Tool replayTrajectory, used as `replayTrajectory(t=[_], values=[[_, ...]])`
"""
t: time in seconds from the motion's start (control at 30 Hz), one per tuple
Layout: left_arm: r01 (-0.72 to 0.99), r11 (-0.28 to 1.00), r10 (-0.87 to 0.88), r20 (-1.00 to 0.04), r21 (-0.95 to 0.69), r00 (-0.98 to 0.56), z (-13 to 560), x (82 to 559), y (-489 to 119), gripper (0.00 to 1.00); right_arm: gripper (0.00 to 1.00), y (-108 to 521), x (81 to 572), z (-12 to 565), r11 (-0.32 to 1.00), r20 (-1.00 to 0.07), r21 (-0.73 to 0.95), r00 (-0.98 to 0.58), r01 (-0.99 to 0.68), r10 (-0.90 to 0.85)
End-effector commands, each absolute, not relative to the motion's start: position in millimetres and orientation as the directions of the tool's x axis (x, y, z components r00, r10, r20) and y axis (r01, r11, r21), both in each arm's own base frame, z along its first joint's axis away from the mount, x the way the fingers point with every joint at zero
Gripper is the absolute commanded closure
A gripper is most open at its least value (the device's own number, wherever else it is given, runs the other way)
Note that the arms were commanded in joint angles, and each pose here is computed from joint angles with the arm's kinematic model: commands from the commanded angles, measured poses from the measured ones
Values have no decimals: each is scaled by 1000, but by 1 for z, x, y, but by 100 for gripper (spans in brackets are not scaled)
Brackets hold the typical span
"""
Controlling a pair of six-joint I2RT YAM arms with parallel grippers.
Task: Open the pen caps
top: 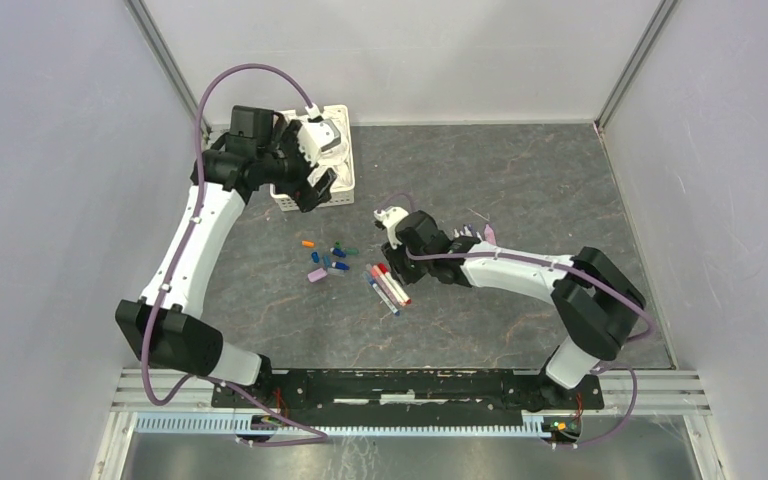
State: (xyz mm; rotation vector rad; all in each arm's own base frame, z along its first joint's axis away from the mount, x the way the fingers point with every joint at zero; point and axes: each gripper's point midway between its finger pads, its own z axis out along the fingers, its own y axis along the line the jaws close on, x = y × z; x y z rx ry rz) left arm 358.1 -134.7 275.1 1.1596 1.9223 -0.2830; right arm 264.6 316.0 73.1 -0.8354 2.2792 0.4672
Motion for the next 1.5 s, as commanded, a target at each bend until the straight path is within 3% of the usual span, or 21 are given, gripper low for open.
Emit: replayTrajectory(t=[0.0,0.6,1.03,1.47], values=[[842,520,607,-755,143,-247,265,345,-140,0,66,323,268,63,736,-687,103,-583,-669,-434],[912,404,655,-718,67,-238,241,324,-147,0,71,315,263,17,735,-594,60,-616,-675,-517],[907,418,647,-718,53,-256,238,329,-149,0,70,324,272,77,751,-707,59,-559,-657,-434],[910,412,649,-716,47,-257,235,324,-149,0,70,322,260,36,740,-641,38,-585,-671,-497]])
